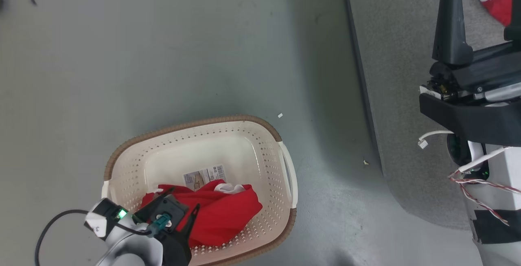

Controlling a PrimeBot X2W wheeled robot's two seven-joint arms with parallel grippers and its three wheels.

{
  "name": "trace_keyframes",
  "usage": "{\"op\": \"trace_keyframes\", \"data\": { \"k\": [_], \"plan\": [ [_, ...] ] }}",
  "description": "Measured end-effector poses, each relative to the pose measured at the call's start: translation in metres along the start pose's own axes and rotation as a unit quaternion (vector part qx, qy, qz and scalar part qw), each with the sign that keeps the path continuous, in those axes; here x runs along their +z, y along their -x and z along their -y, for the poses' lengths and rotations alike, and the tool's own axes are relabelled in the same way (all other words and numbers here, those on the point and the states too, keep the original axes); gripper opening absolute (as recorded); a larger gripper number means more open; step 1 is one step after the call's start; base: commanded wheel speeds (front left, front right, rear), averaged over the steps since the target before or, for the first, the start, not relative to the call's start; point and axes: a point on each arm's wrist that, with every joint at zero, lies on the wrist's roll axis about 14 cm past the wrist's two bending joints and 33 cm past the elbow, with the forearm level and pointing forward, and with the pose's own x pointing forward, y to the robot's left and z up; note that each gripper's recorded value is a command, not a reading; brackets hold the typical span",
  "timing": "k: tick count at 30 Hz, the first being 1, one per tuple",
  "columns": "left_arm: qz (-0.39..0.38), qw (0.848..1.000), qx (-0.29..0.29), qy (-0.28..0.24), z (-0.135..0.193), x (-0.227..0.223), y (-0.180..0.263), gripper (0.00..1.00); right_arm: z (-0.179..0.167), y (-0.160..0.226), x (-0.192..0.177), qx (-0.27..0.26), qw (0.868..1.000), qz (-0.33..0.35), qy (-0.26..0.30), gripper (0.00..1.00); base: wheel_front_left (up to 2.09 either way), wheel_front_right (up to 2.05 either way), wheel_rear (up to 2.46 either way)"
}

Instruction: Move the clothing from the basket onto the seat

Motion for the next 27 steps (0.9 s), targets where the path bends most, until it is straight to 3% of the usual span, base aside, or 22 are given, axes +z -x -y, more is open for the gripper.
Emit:
{"op": "trace_keyframes", "data": {
  "k": [27],
  "plan": [
    [-0.112, 0.987, -0.09, -0.067, 0.029, -0.073, -0.044, 1.0, -0.011, -0.013, -0.052, 0.019, 0.999, -0.034, -0.002, 1.0, 0.0, 0.0, 0.0]
  ]
}}
